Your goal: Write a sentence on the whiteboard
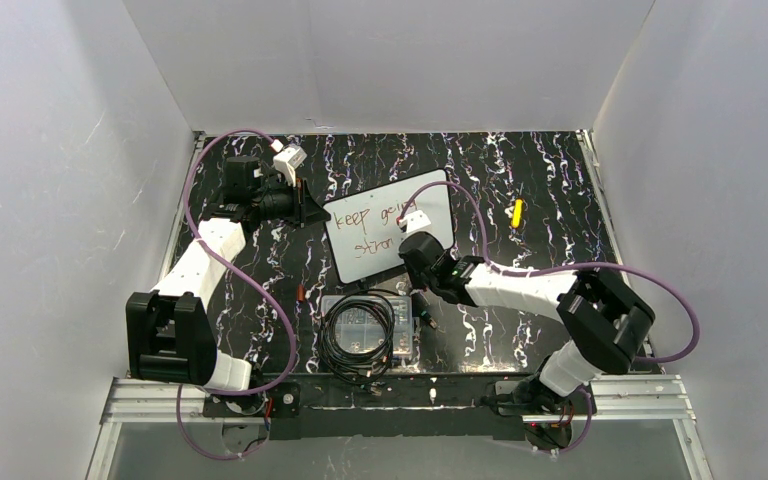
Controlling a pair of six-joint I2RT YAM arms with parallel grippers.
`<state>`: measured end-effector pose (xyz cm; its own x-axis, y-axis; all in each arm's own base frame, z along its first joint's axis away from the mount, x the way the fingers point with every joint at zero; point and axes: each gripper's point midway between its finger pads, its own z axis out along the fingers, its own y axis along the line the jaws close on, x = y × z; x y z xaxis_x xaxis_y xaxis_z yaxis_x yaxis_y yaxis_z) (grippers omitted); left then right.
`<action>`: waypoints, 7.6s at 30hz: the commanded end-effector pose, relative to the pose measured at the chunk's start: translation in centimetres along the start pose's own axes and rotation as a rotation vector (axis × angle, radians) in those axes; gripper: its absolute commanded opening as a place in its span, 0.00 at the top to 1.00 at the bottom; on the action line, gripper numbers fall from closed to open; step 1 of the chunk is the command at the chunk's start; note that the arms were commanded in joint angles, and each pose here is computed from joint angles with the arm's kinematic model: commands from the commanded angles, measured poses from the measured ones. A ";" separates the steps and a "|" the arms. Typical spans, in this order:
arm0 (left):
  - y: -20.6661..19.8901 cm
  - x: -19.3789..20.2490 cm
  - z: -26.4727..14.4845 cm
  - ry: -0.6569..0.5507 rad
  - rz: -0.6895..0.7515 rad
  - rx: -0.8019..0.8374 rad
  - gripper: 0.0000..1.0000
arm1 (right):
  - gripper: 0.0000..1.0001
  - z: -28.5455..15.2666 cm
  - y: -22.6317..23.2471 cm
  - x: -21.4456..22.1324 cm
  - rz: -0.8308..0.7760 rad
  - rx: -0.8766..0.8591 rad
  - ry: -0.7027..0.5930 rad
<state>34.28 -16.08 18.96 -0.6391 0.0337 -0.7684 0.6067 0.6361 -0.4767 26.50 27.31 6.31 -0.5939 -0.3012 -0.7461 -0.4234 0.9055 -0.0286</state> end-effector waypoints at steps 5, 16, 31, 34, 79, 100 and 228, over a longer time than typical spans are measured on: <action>-0.8 -2.6 -1.0 -0.062 0.057 0.004 1.00 | 0.99 0.3 0.5 -2.6 -0.004 -0.012 -0.053; -0.7 -2.5 -1.0 -0.060 0.055 0.003 1.00 | 0.99 0.3 1.1 -2.9 -0.020 -0.050 -0.065; -0.7 -2.5 -1.1 -0.062 0.056 0.001 1.00 | 0.99 -0.1 -0.2 0.5 -0.007 -0.012 0.010; -0.8 -2.5 -1.1 -0.061 0.056 0.002 1.00 | 0.99 -0.2 -0.3 -0.1 -0.005 0.001 -0.004; -0.8 -2.7 -1.1 -0.066 0.058 0.003 1.00 | 0.99 -0.3 1.1 1.9 -0.040 -0.105 0.063; -0.8 -2.6 -1.1 -0.064 0.055 0.003 1.00 | 0.99 -1.1 -1.5 0.6 -0.003 -0.011 0.000; -0.2 -2.0 -1.7 -0.057 0.040 -0.066 0.70 | 0.99 -5.3 -2.4 -2.2 -0.066 -0.066 -0.038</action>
<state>34.49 -15.82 18.86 -0.6418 0.0281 -0.7664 0.5923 0.6530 -0.4721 25.33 25.86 10.25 -0.5555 -0.3407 -0.7585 -0.5341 0.8454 0.0114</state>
